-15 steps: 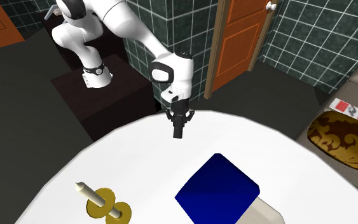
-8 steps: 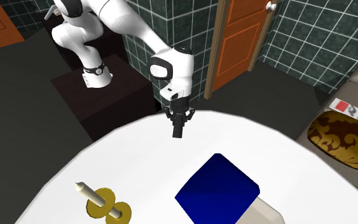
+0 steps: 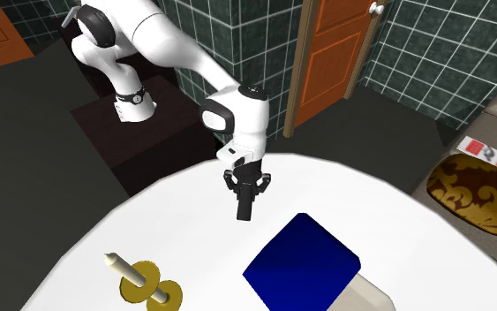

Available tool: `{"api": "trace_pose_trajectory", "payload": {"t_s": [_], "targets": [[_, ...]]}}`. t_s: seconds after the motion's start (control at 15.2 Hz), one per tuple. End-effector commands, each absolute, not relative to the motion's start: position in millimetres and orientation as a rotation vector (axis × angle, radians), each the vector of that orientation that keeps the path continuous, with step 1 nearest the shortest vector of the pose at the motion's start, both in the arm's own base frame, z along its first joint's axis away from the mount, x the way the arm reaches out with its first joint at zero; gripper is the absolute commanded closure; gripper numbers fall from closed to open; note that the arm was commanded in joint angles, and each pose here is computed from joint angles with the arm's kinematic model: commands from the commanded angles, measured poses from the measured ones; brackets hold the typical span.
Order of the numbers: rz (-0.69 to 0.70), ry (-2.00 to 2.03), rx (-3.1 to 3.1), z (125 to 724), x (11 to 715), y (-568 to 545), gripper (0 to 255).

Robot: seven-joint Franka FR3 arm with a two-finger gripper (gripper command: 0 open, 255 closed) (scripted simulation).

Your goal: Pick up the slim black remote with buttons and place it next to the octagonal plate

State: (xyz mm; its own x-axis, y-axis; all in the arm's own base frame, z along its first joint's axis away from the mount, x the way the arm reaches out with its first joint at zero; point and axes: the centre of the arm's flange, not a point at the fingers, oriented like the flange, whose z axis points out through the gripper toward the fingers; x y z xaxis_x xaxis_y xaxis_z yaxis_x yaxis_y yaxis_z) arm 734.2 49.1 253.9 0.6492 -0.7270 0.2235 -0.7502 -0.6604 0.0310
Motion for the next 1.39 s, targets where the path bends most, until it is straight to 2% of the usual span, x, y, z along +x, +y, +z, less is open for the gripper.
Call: {"api": "trace_pose_trajectory", "payload": {"t_s": [0.0, 0.4, 1.32], "targets": [[0.292, -1.232, 2.743, 254, 755, 30, 255], [0.292, -1.232, 2.743, 254, 813, -31, 255], [0.292, -1.232, 2.743, 181, 813, -31, 255]]}}
